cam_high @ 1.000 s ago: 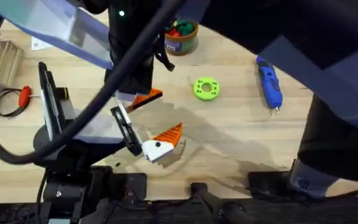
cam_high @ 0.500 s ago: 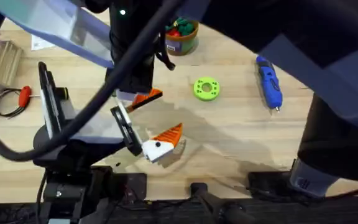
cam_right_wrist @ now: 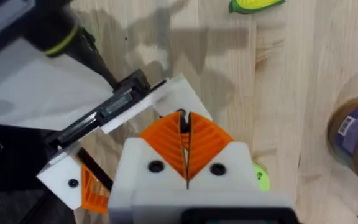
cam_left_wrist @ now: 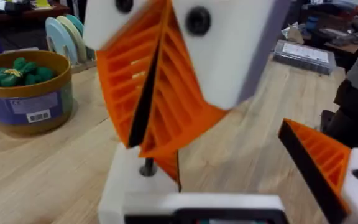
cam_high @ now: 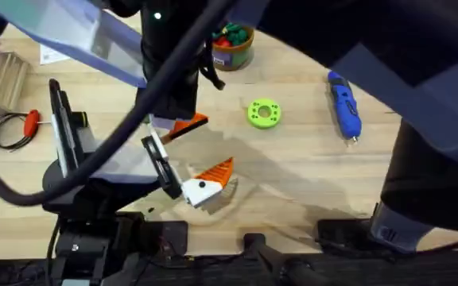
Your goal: Pick up the gripper from the table and insert it into the empty holder that is missing its gripper. Then pick up a screw, insert it into the mounting hole, and use the screwdriver to tighten it. Finally, clean up the table by picking up the vegetable and placing it into the bucket.
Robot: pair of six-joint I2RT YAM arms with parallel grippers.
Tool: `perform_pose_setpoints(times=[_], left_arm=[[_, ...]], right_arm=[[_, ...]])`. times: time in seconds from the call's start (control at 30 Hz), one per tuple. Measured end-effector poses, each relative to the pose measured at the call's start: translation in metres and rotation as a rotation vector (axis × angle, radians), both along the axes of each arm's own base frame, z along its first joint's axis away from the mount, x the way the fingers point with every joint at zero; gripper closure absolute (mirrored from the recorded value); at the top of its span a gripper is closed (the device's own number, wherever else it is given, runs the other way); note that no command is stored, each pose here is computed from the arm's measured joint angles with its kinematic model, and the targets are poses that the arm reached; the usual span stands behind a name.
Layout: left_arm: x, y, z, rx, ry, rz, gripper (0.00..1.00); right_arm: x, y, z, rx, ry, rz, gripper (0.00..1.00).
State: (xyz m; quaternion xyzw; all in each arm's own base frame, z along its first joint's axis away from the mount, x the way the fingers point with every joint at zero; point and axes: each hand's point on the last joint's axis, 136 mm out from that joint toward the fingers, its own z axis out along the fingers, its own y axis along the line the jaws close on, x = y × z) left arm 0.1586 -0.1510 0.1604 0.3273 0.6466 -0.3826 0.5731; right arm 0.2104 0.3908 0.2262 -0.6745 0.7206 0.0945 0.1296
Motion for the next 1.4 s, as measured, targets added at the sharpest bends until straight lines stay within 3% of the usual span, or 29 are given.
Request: perform_pose_setpoints(times=[1.1, 1.13, 1.3, 1.33, 1.4], left_arm=[[0.000, 0.000, 0.000, -0.002, 0.004, 0.000, 0.015], [0.000, 0.000, 0.000, -0.002, 0.004, 0.000, 0.015], [-0.003, -0.002, 0.000, -0.003, 0.007, -0.016, 0.015], [-0.002, -0.001, 0.000, -0.003, 0.006, -0.016, 0.015], [-0.003, -0.002, 0.000, -0.003, 0.006, -0.017, 0.015]], right_arm=[[0.001, 0.006, -0.015, -0.021, 0.019, 0.000, 0.994], [0.001, 0.006, -0.015, -0.022, 0.021, -0.005, 0.927], [0.010, 0.002, -0.014, -0.024, 0.007, -0.026, 0.219], [0.011, 0.000, -0.015, -0.030, 0.010, -0.028, 0.138], [0.011, -0.005, -0.016, -0.043, 0.022, -0.036, 0.111]])
